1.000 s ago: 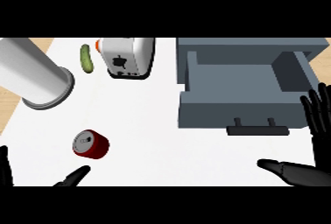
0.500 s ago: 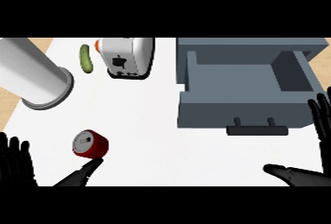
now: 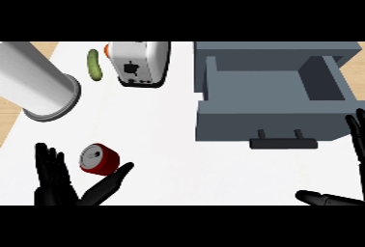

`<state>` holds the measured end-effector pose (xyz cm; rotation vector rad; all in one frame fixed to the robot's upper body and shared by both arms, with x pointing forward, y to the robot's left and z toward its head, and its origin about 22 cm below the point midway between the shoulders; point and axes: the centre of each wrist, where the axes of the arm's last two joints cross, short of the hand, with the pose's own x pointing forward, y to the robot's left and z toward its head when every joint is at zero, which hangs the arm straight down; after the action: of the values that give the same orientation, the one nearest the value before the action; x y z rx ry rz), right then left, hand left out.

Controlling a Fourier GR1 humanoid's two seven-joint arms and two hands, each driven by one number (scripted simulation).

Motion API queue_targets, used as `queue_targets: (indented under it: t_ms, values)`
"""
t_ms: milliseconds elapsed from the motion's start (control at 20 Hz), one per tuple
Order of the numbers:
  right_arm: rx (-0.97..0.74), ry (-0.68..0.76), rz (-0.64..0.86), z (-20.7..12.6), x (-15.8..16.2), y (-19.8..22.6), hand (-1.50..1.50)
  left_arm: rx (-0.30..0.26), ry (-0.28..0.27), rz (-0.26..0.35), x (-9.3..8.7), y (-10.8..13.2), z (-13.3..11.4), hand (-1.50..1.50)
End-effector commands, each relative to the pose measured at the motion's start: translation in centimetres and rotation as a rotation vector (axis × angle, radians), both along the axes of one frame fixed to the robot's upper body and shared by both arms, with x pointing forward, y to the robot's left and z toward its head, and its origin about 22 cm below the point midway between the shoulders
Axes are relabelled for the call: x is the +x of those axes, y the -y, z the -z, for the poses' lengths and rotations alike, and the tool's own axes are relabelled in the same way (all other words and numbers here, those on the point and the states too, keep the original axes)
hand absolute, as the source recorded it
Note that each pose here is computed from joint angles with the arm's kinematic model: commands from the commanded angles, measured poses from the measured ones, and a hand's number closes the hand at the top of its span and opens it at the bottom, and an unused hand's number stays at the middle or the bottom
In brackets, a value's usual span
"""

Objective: Pick up the can, place it into the drawer and close the drawer

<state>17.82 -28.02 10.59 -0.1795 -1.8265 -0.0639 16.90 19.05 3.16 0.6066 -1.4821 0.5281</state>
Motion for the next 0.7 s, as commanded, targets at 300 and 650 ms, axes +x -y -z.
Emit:
queue_targets:
  t_ms: [300, 650]
  values:
    - [-0.015, 0.019, 0.020, -1.4, 1.5, 0.0, -1.50, 0.007, -0.031, -0.067, -0.7, 0.2, 5.5, -1.50]
    - [-0.008, 0.009, -0.009, -3.2, -1.2, 2.1, -1.50, -0.021, -0.040, -0.098, 1.5, -2.9, 8.3, -1.50]
